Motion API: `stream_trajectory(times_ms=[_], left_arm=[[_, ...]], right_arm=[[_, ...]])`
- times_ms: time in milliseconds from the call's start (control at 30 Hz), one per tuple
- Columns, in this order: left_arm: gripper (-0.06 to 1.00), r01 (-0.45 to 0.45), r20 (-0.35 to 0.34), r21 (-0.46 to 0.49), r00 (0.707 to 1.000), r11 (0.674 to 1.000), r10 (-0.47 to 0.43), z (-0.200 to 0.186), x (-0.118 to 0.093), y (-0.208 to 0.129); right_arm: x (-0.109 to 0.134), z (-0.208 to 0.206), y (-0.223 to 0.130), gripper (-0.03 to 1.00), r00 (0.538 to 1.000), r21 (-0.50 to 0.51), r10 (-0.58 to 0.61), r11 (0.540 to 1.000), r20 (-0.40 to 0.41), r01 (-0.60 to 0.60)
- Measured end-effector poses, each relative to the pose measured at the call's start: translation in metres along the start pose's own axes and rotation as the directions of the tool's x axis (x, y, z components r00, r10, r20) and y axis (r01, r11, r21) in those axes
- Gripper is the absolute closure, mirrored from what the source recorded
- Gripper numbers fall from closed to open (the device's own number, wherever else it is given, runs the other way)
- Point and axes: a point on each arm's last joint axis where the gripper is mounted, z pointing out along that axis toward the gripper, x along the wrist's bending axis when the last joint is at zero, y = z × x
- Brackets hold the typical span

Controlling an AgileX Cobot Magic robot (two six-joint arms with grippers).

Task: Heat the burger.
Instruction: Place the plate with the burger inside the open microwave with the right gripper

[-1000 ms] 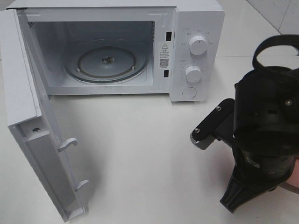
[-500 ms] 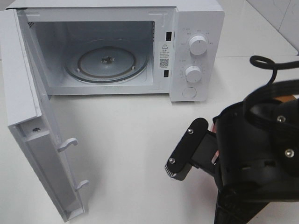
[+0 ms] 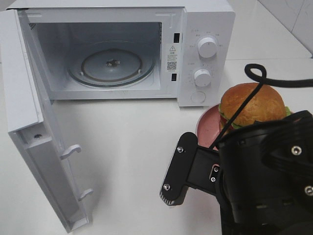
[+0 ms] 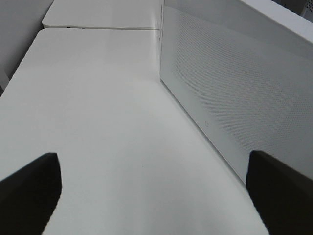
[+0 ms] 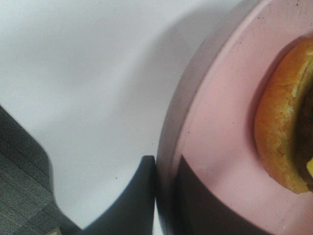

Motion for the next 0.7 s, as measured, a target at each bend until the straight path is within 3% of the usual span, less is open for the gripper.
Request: stream_trajectory(times_ms=[433,700], left_arm=[[-0.02,0.0,0.0,0.0,1.0,1.0,0.0,0.0,0.0,0.0],[-0.02,0.0,0.0,0.0,1.0,1.0,0.0,0.0,0.0,0.0]], right_arm=[[-0.001,0.0,0.009,0.94,0.988,-0.093,-0.151,0.984,0.021,0.152],[0.002,-0.001,0.013,0.94,0.956,-0.146,-0.294,0.945,0.022,0.294]])
